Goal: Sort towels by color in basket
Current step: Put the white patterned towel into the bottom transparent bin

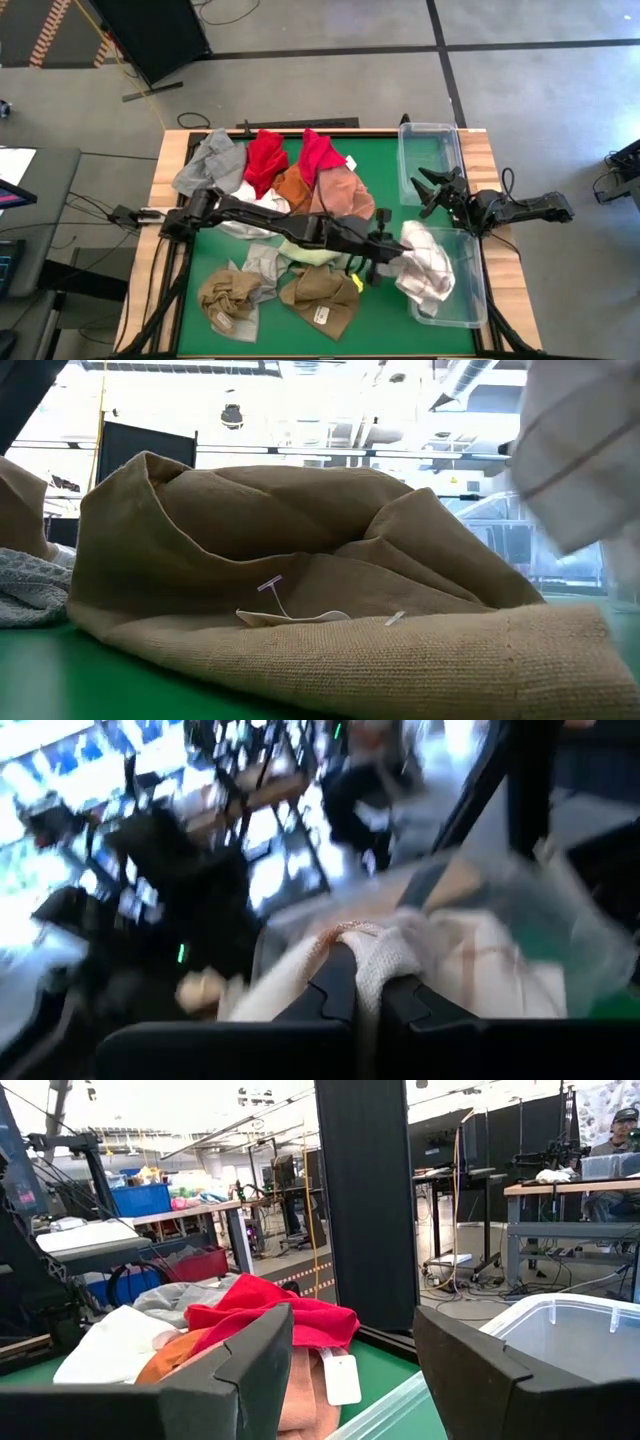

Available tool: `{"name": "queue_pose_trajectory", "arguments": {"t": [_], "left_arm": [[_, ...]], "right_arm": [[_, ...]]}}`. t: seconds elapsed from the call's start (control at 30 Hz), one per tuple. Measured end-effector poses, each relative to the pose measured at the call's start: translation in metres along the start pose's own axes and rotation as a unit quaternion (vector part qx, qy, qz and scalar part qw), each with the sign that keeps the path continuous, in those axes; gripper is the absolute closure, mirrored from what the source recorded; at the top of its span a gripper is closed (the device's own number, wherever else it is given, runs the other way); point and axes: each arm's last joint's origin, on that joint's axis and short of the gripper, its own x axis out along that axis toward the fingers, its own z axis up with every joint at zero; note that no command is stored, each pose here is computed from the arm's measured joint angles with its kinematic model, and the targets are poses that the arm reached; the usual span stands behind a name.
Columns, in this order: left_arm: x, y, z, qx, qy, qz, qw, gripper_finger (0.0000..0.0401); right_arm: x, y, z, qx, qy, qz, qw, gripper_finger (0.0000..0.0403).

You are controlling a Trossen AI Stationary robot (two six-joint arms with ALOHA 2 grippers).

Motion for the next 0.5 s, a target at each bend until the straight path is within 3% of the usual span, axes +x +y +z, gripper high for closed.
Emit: {"name": "queue_pose_trajectory", "arguments": {"t": [0.27, 0.5], "left_arm": [[-0.001, 0.011, 0.017, -0.009, -0.130, -0.025, 0.991, 0.0400], [0.001, 0.014, 0.021, -0.003, -0.200, -0.020, 0.980, 0.0401]], "right_arm": [[0.000, 0.000, 0.000, 0.000, 0.000, 0.000, 1.000, 0.0165], [0.000, 0.000, 0.000, 0.000, 0.000, 0.000, 1.000, 0.0165]]}}
